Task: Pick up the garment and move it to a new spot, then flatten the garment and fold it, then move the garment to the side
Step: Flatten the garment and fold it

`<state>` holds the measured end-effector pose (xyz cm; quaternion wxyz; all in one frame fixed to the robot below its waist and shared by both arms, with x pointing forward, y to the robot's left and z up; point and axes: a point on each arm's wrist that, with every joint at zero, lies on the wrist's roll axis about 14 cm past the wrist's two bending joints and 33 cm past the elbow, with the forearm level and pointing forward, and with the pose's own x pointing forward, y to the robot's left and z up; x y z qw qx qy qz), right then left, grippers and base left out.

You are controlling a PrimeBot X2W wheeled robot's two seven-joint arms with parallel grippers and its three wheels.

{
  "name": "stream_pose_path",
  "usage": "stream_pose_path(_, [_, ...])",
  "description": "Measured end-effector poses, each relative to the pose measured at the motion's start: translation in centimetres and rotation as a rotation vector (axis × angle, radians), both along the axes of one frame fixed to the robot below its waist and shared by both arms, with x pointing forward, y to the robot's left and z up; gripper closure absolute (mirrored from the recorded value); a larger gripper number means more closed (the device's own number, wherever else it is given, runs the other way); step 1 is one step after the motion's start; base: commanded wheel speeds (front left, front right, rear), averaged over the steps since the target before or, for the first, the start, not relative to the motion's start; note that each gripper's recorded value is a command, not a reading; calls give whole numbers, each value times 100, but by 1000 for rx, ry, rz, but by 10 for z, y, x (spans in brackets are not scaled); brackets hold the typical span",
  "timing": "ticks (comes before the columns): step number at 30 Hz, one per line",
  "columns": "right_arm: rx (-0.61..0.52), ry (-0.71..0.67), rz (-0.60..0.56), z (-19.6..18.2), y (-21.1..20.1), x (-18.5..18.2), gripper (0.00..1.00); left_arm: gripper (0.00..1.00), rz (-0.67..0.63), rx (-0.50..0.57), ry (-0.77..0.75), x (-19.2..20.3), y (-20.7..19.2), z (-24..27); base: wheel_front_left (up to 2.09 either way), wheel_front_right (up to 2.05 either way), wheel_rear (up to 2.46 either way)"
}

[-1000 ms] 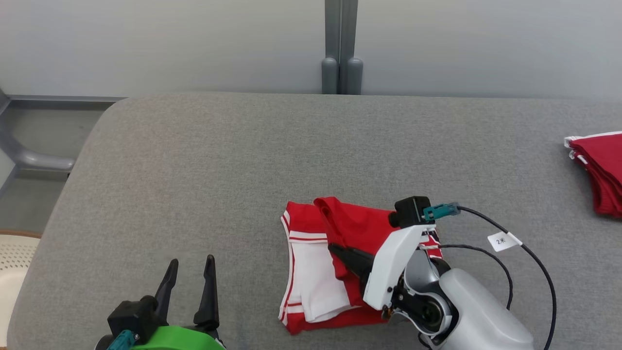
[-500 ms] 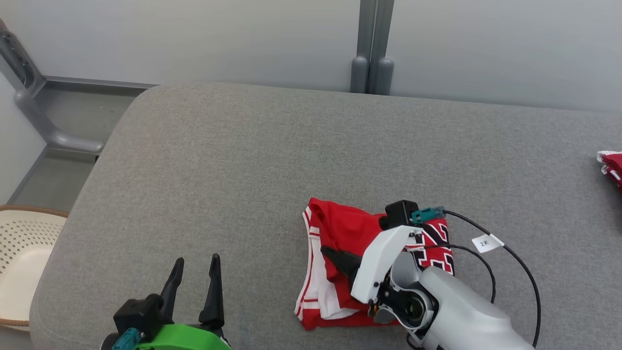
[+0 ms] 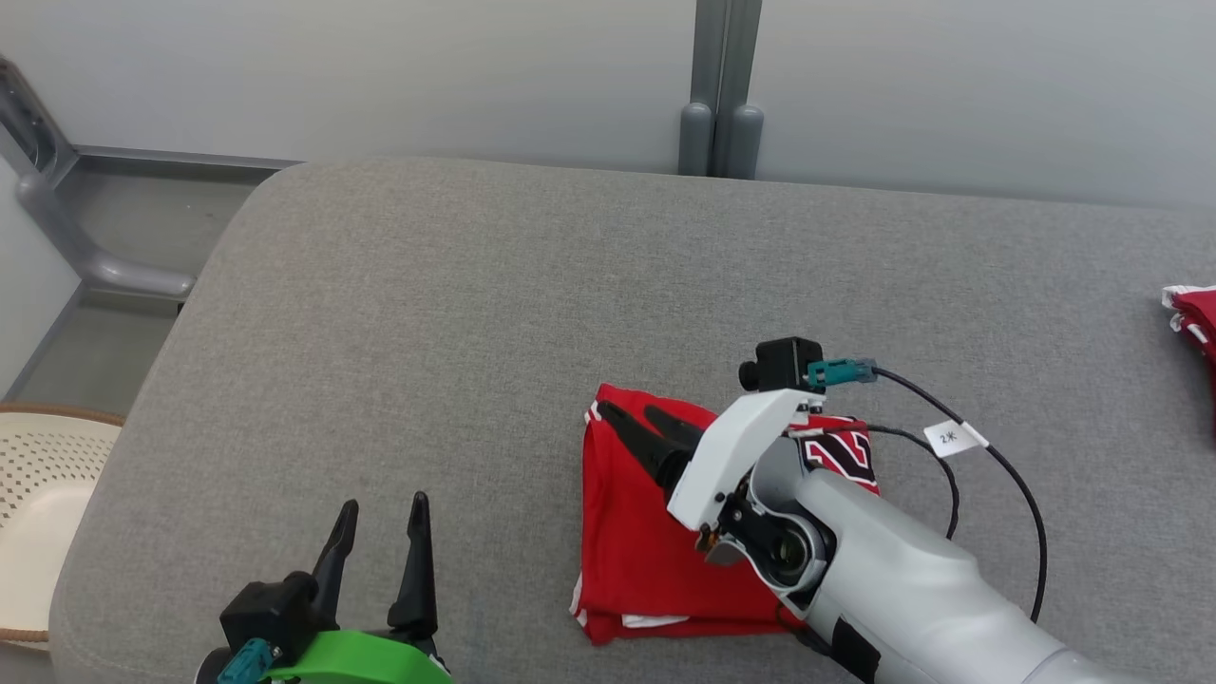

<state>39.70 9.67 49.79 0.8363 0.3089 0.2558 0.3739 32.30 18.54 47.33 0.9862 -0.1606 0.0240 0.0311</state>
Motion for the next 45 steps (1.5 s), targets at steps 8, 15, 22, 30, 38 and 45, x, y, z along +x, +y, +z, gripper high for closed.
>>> stream_pose_path(8, [-55,-286,-130,31,-26,35,0,0,-30,7,-14,7,-8,4,0,0,0])
stream_pose_path(15, [-135,-413,-302,40,-95,63,0,0,-80,52,-64,24,-15,20,0,0,0])
stream_pose_path(22, [-195,-515,-517,44,-177,57,0,0,-107,71,-95,36,-26,30,0,0,0])
stream_pose_path(30, [-269,-586,-685,37,-223,13,0,0,-115,92,-105,39,-29,32,0,0,0])
stream_pose_path(38, [-297,-623,-759,42,-243,-11,0,0,-110,95,-86,32,-31,24,0,0,0])
stream_pose_path(45, [-329,-625,-767,38,-248,-20,0,0,-118,117,-73,27,-31,18,0,0,0])
